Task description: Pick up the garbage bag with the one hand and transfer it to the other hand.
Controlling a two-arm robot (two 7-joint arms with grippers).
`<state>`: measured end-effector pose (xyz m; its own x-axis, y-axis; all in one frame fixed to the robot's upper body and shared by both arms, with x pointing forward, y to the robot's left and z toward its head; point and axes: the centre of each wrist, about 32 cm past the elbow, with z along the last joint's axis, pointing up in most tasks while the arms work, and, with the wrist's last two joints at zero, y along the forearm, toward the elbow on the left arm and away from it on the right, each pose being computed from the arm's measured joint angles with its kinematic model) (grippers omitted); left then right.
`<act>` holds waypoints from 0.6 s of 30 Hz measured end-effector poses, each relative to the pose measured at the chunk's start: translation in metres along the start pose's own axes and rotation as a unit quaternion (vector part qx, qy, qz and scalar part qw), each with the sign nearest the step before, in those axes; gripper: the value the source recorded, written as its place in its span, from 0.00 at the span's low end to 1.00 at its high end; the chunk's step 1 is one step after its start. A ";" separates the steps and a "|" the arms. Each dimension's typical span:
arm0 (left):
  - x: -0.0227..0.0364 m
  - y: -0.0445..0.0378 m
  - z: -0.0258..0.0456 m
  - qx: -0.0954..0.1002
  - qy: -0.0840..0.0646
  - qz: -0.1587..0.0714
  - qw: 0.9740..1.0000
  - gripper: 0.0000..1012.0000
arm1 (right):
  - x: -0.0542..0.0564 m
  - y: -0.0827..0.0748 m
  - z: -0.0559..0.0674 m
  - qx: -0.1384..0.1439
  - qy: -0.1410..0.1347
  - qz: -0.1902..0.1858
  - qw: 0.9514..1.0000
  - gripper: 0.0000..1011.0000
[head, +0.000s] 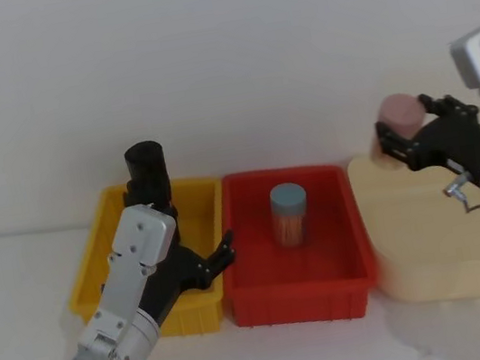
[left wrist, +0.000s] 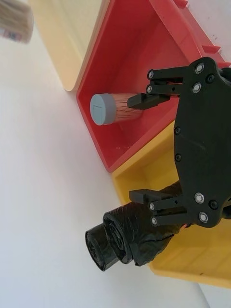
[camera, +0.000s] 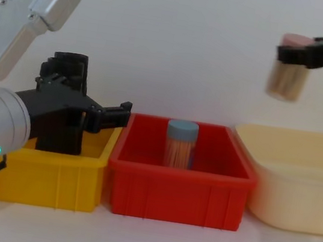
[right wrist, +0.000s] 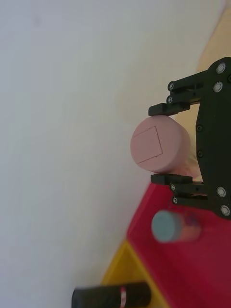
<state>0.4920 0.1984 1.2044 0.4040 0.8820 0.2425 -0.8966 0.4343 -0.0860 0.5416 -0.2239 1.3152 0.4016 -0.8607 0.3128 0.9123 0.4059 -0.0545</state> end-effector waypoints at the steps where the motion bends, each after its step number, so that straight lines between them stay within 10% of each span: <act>1: 0.0000 0.0000 0.0000 0.000 0.000 0.000 1.000 0.99 | 0.001 -0.002 -0.001 -0.003 0.000 -0.004 1.000 0.70; 18: 0.0000 0.0000 0.0000 0.000 0.000 0.000 1.000 0.99 | 0.008 -0.016 -0.039 -0.086 0.005 -0.035 0.996 0.70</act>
<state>0.4920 0.1984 1.2044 0.4040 0.8820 0.2426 -0.8966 0.4343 -0.0859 0.5331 -0.2492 1.2815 0.3369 -0.8885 0.3114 0.9378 0.2872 -0.1951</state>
